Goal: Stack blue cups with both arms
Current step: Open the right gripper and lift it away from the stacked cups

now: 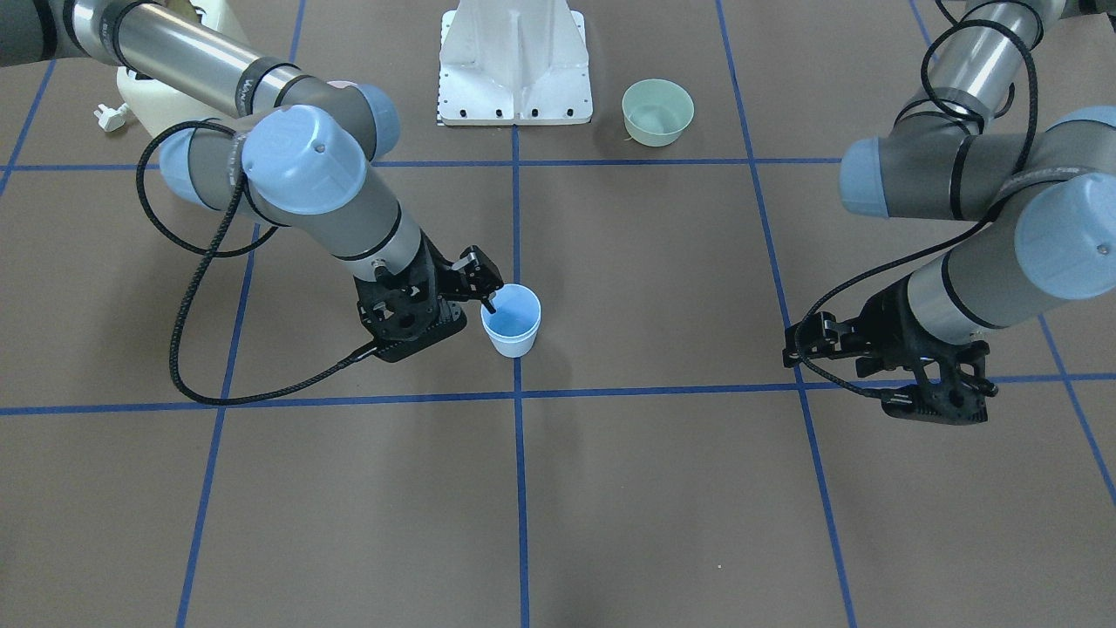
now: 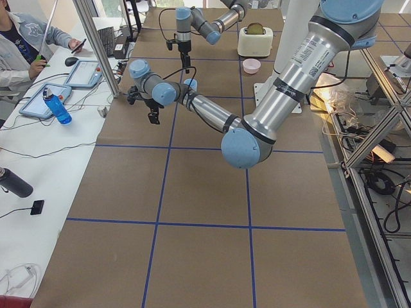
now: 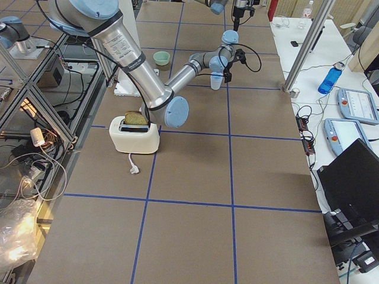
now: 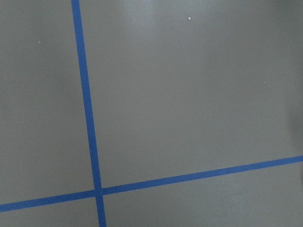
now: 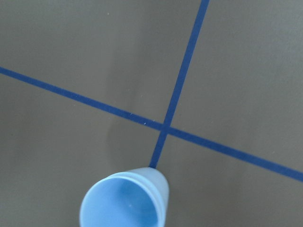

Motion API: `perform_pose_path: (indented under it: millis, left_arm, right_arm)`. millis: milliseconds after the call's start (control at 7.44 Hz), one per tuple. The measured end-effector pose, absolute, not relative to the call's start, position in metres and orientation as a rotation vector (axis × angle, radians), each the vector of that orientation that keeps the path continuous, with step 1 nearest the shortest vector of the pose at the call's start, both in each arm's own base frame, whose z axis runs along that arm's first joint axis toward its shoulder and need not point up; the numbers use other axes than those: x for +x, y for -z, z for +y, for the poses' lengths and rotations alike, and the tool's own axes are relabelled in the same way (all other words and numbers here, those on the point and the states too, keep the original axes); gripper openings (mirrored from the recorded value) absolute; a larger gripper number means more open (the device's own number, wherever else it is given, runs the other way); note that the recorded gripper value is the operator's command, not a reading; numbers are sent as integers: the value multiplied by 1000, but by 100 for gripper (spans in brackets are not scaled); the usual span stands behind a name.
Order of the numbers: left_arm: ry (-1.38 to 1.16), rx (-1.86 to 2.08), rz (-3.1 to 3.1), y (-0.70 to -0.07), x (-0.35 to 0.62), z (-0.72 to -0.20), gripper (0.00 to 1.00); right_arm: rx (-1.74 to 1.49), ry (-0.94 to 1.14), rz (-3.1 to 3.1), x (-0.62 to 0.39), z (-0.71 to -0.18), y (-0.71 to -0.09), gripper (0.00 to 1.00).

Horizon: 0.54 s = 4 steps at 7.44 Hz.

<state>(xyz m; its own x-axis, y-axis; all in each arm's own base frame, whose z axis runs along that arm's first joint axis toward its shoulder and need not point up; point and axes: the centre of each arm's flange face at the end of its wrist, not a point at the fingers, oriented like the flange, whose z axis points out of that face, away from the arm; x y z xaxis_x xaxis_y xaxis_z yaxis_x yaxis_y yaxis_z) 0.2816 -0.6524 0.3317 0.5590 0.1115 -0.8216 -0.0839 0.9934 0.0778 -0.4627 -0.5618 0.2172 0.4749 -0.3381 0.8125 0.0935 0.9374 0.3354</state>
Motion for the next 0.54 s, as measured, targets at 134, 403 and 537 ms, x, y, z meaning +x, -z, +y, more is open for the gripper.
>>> perform_pose_path:
  millis: [134,403,537]
  left_arm:
    - [-121,48,967,-335,273,-654,98]
    - [-149,92,944,-364,231,-662,98]
    - [-170,116,928,-383,205,-664,98]
  right_arm:
    - [315,256,-1027,-435,-571,-245,100]
    - [363,195,-953,-332,-588,-318,100]
    - [332,118,-927,-260,-595,-360,100]
